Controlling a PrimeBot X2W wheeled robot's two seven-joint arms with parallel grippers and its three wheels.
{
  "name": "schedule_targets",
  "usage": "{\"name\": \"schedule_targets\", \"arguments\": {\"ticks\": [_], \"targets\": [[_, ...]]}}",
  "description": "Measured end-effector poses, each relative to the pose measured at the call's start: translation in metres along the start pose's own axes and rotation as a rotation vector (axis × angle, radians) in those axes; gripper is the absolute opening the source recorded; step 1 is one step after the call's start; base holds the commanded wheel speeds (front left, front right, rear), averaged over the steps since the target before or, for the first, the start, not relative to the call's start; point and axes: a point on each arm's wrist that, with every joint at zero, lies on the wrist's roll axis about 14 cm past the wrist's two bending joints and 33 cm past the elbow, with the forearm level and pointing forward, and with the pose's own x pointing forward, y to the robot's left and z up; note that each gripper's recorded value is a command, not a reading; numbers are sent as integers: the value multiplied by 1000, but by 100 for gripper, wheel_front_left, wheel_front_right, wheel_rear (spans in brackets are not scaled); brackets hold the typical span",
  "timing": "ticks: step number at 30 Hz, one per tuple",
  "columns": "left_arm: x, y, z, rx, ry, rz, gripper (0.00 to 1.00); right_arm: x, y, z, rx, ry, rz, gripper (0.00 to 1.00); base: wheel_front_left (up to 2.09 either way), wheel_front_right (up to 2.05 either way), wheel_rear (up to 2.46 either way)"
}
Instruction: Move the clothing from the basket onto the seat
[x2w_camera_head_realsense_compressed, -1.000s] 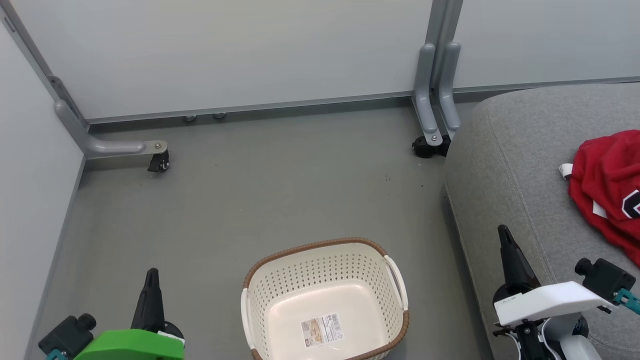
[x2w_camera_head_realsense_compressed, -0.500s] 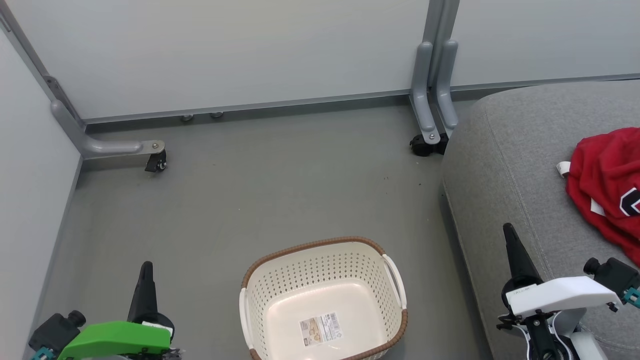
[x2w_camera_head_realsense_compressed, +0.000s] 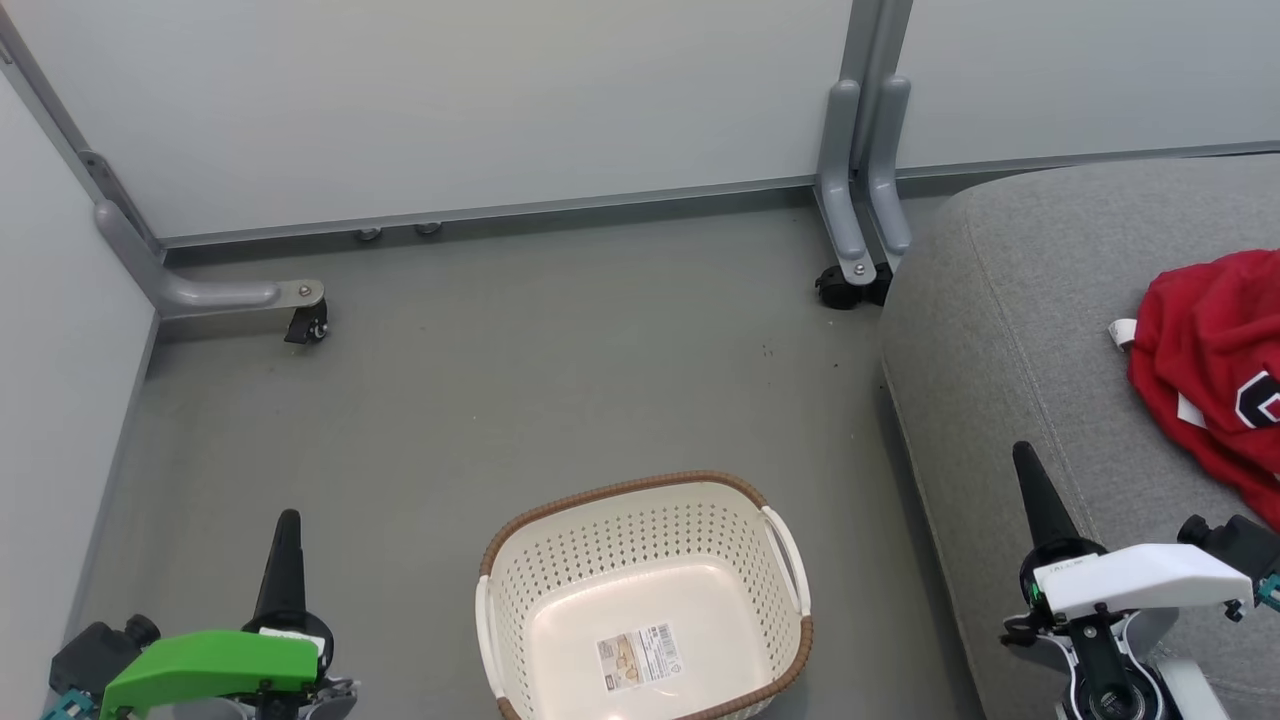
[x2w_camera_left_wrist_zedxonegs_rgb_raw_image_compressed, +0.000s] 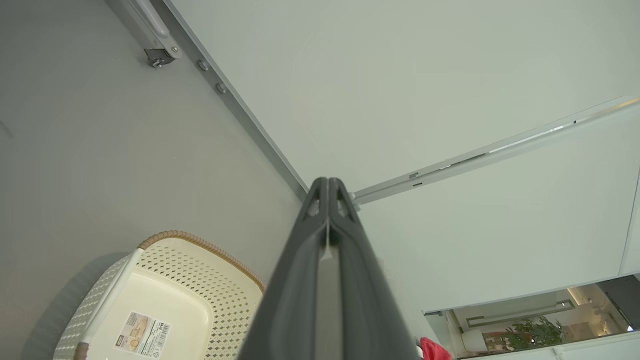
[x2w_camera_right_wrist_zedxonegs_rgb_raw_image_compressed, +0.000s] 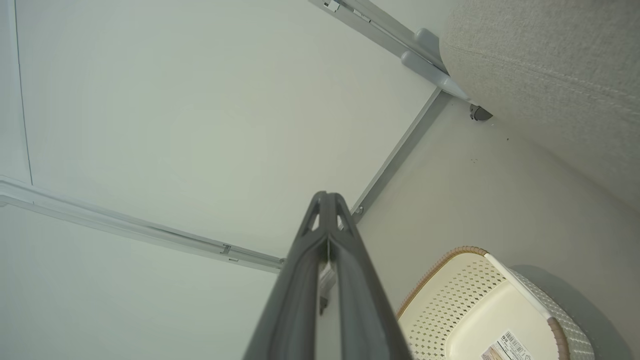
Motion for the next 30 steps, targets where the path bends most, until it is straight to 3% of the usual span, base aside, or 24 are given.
{"name": "schedule_targets", "arguments": {"ticks": [30], "targets": [[12, -12, 4, -241, 18, -33, 0, 3, -10, 11, 265, -16, -29, 0, 0, 0, 0]]}}
